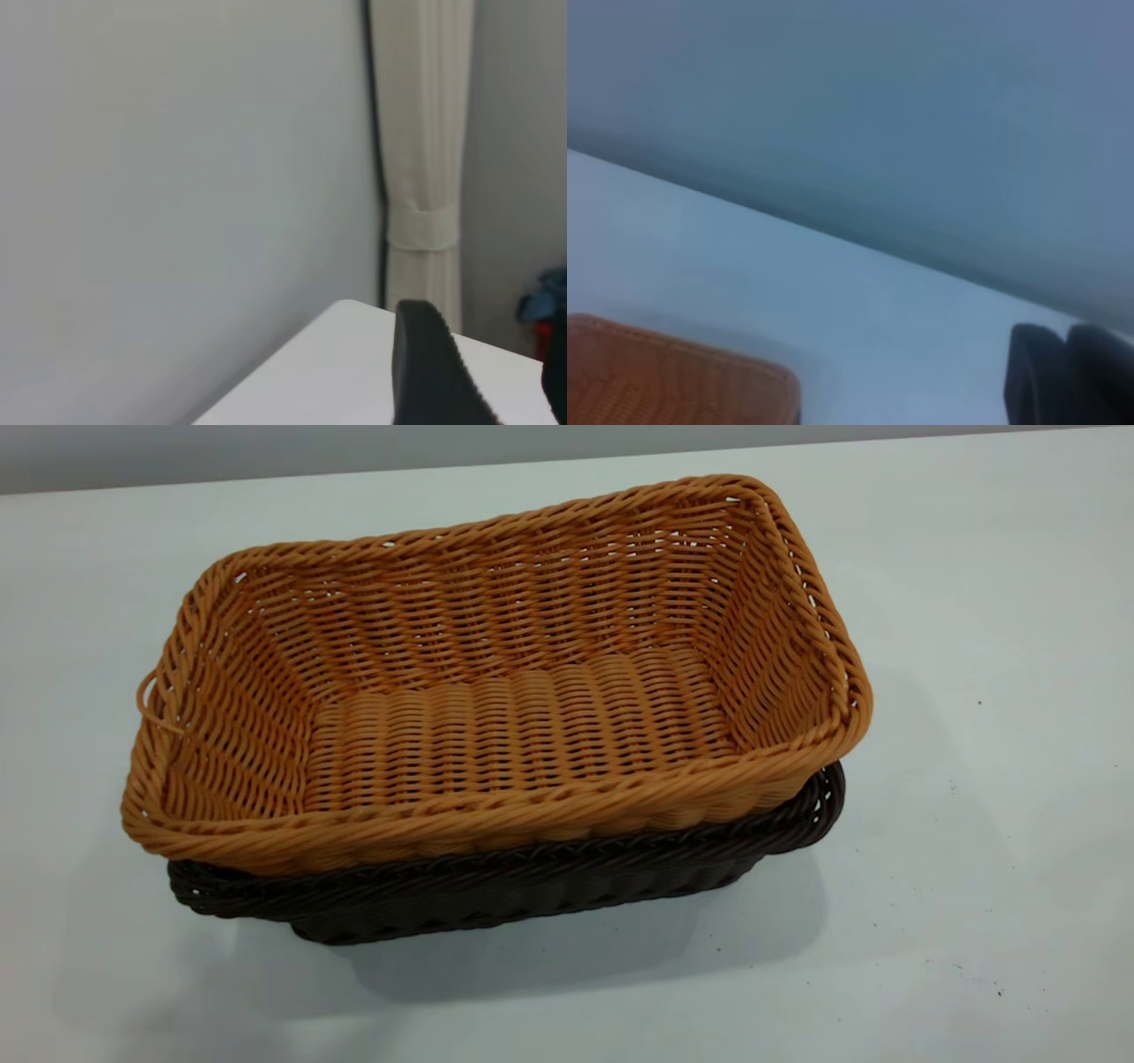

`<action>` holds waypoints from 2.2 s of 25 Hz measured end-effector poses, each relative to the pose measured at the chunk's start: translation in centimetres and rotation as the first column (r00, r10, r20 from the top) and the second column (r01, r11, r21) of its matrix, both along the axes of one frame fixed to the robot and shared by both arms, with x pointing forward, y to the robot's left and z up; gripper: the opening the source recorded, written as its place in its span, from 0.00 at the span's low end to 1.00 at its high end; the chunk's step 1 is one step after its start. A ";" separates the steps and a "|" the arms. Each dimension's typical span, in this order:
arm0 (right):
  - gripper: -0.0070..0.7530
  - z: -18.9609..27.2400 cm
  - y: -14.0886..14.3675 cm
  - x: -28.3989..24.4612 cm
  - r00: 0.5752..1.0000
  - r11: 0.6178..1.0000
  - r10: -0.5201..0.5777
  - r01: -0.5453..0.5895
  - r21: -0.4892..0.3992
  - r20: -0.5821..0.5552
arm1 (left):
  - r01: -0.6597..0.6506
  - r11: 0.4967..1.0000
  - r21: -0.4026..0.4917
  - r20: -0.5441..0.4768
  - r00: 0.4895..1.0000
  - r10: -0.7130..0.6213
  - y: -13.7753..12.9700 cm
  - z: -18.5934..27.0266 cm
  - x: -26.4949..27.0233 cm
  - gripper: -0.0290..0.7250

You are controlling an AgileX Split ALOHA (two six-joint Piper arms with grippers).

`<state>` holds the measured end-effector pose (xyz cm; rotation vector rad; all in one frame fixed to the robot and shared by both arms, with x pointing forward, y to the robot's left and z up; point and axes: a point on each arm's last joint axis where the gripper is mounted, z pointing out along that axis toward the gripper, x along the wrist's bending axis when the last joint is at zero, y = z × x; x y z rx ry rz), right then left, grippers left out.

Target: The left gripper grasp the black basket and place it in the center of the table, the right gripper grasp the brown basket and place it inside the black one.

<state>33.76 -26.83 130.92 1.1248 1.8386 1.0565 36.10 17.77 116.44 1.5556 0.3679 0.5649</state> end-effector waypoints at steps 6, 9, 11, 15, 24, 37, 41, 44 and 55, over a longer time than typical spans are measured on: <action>0.09 -2.0 -2.0 -5.0 0.998 0.998 -0.022 0.026 -0.051 0.066 | -0.043 0.999 -0.005 0.003 0.999 0.043 0.2 0.1 0.3 0.42; 0.09 -3.5 -2.9 -6.9 0.995 0.995 -0.053 0.060 -0.083 0.086 | -0.043 0.999 0.000 -0.001 0.999 0.043 0.2 -0.1 0.3 0.42; 0.09 -4.9 -3.3 -8.0 0.995 0.994 -0.053 0.061 -0.089 0.084 | -0.043 0.999 0.008 -0.009 0.999 0.043 0.2 -0.5 0.4 0.42; 0.09 -8.5 -3.6 -9.0 0.998 0.993 -0.048 0.052 -0.107 0.039 | -0.042 0.999 0.028 -0.032 0.999 0.043 0.2 -1.5 0.4 0.42; 0.05 -17.5 -2.6 -10.5 0.991 0.997 0.058 -0.063 -0.033 -0.123 | -0.003 0.998 0.070 -0.089 0.996 0.010 -0.1 -3.8 0.2 0.42; 0.02 -26.0 -2.5 -11.8 0.976 0.997 0.072 -0.063 0.047 -0.204 | 0.061 0.994 0.094 -0.124 0.991 -0.049 -0.3 -5.1 -0.3 0.32; 0.02 -25.7 -2.4 -11.4 0.986 0.996 0.067 -0.059 0.062 -0.151 | 0.082 0.989 0.125 -0.108 0.992 -0.069 -0.1 -5.6 -0.9 0.26; 0.02 -25.6 -2.5 -11.3 0.988 0.997 0.063 -0.054 0.063 -0.141 | 0.087 0.981 0.174 -0.055 0.995 -0.079 0.5 -5.8 -1.8 0.20; 0.02 -25.6 -2.3 -11.4 0.986 0.995 0.071 -0.060 0.077 -0.149 | 0.180 0.884 0.432 -0.182 0.977 -0.111 4.0 -7.3 -7.0 0.08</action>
